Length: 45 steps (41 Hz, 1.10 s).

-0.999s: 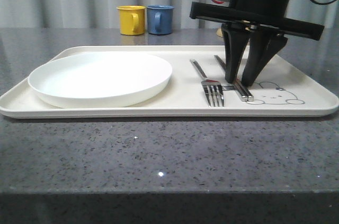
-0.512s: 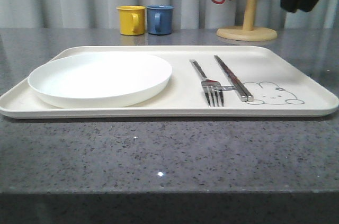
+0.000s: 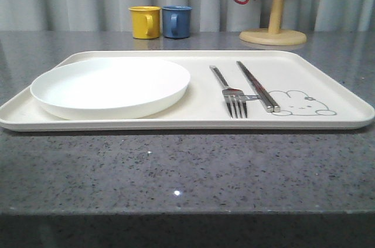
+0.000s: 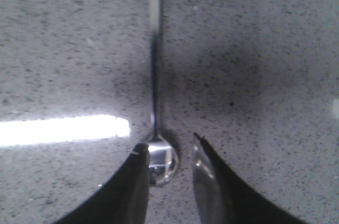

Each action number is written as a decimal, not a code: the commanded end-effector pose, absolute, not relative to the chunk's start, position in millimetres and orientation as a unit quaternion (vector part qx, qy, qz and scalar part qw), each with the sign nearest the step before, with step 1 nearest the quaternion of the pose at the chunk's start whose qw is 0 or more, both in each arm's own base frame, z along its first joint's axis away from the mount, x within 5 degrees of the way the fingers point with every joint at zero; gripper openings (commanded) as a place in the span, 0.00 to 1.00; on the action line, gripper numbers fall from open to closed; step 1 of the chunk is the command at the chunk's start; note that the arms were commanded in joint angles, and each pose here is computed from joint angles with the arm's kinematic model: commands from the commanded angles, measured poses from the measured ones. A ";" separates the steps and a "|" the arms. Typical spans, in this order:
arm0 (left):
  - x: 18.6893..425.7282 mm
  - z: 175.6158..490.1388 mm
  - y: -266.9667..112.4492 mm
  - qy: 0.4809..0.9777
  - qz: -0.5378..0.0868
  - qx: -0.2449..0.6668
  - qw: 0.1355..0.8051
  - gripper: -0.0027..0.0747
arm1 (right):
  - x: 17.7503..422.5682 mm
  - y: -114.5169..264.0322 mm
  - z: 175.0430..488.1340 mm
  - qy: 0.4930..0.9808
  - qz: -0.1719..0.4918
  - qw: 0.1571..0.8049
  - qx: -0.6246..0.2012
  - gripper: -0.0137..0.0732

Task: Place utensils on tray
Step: 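Grasp the silver spoon with the right gripper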

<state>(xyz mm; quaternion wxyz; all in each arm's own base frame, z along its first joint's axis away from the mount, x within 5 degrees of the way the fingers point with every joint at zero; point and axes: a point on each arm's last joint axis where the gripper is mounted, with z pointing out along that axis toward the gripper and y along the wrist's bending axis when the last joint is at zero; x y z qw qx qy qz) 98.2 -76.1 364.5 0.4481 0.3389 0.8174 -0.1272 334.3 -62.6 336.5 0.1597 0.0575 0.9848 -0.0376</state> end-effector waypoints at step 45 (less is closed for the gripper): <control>98.7 378.6 -78.2 0.794 -0.145 0.329 0.490 0.52 | 370.8 -71.1 277.4 0.995 0.012 0.096 0.041 0.25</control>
